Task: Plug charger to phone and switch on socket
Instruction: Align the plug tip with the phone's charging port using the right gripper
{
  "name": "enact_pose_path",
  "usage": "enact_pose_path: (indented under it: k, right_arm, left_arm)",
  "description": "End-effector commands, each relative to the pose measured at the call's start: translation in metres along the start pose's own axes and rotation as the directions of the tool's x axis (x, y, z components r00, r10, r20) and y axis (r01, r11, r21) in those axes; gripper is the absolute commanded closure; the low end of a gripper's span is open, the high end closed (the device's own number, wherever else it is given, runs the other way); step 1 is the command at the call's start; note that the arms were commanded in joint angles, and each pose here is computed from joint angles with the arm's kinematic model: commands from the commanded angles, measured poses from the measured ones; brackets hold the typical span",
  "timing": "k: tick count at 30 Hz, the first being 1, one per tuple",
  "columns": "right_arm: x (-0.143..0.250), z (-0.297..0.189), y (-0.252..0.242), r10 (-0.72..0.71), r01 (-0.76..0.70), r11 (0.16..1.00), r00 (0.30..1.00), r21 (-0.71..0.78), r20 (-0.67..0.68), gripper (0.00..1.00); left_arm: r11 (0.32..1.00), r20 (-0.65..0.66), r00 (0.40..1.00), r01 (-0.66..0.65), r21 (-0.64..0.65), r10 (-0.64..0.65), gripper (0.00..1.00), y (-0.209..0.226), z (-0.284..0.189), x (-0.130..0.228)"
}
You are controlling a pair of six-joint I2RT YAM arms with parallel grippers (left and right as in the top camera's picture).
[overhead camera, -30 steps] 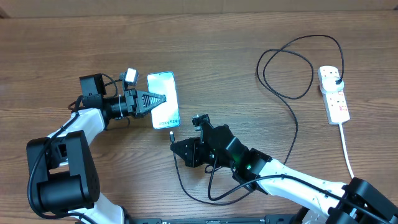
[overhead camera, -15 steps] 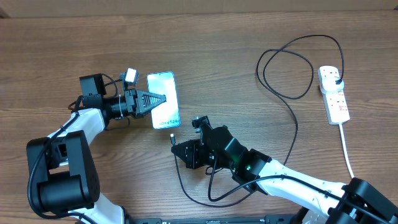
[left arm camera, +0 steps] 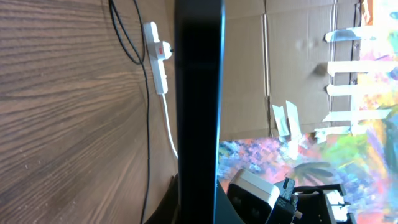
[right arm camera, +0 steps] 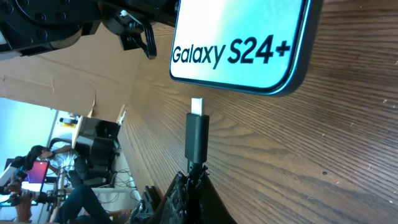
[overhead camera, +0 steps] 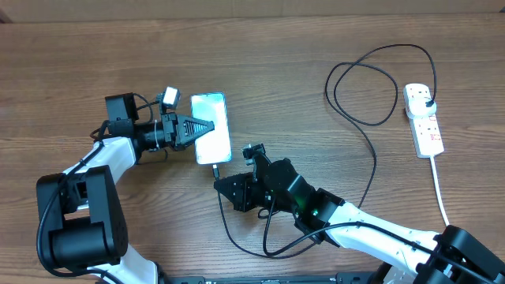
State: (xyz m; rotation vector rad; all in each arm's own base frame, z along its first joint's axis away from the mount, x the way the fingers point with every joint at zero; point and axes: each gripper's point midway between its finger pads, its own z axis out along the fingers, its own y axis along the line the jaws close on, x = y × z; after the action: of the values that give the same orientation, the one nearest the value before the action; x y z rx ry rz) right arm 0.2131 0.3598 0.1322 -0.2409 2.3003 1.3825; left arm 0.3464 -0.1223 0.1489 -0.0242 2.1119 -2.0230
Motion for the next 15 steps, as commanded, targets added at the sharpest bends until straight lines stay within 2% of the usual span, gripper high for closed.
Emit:
enact_pose_path:
  k: [1,15]
  right_arm:
    - [0.0028,0.0012,-0.0034,-0.019,0.019,1.000,1.000,0.012,-0.001,0.96]
    - [-0.0040,0.0014,-0.0081,-0.031,0.030,0.999,0.999,0.039,0.037,0.96]
  left_arm:
    - [0.998,-0.026,0.998,0.053,0.041,-0.052,0.96,-0.0053,0.0011,0.0033]
    - [0.998,-0.026,0.998,0.054,0.041,-0.053,0.96,-0.0053,0.0011,0.0033]
